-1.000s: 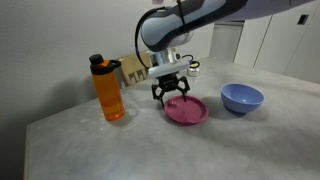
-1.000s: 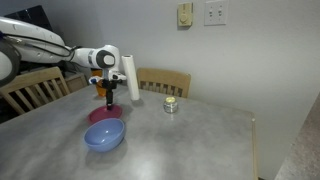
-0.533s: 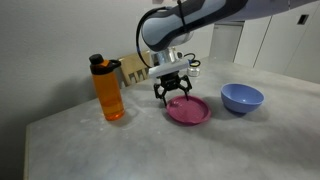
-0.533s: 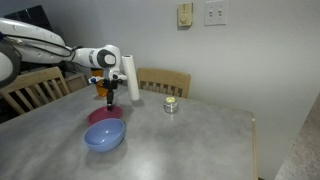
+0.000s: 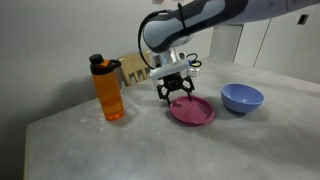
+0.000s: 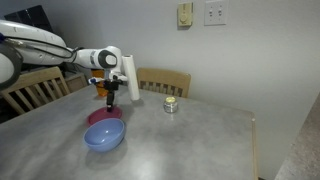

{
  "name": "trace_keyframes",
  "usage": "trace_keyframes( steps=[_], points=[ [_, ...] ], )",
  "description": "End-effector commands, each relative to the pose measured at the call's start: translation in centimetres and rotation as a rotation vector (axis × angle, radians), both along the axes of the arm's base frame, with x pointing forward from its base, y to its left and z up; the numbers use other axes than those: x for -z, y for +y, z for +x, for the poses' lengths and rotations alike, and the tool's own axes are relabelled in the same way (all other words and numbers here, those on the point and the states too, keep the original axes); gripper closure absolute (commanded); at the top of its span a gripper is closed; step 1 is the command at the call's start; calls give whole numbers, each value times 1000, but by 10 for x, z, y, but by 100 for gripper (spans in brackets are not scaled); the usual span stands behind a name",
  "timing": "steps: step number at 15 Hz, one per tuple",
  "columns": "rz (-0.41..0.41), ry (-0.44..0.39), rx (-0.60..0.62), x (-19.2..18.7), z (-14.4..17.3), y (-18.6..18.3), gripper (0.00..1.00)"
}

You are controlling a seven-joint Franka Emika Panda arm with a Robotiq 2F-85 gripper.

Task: Pick up the plastic lid from the table and put it on the bowl

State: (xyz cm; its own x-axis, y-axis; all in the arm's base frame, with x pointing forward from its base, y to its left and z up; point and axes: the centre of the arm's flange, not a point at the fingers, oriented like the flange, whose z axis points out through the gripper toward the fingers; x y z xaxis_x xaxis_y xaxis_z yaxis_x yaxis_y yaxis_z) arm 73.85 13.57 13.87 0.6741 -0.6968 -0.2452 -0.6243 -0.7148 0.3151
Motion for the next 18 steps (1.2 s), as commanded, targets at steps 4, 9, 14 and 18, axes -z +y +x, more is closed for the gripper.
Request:
trace_keyframes(
  steps=[4,9,14,18],
  points=[
    [-38,26,21,3,22,-4,59],
    [-43,12,41,1,21,-11,95],
    [122,-62,40,-2,21,-15,97],
    [204,-106,8,-17,26,-9,97]
  ],
)
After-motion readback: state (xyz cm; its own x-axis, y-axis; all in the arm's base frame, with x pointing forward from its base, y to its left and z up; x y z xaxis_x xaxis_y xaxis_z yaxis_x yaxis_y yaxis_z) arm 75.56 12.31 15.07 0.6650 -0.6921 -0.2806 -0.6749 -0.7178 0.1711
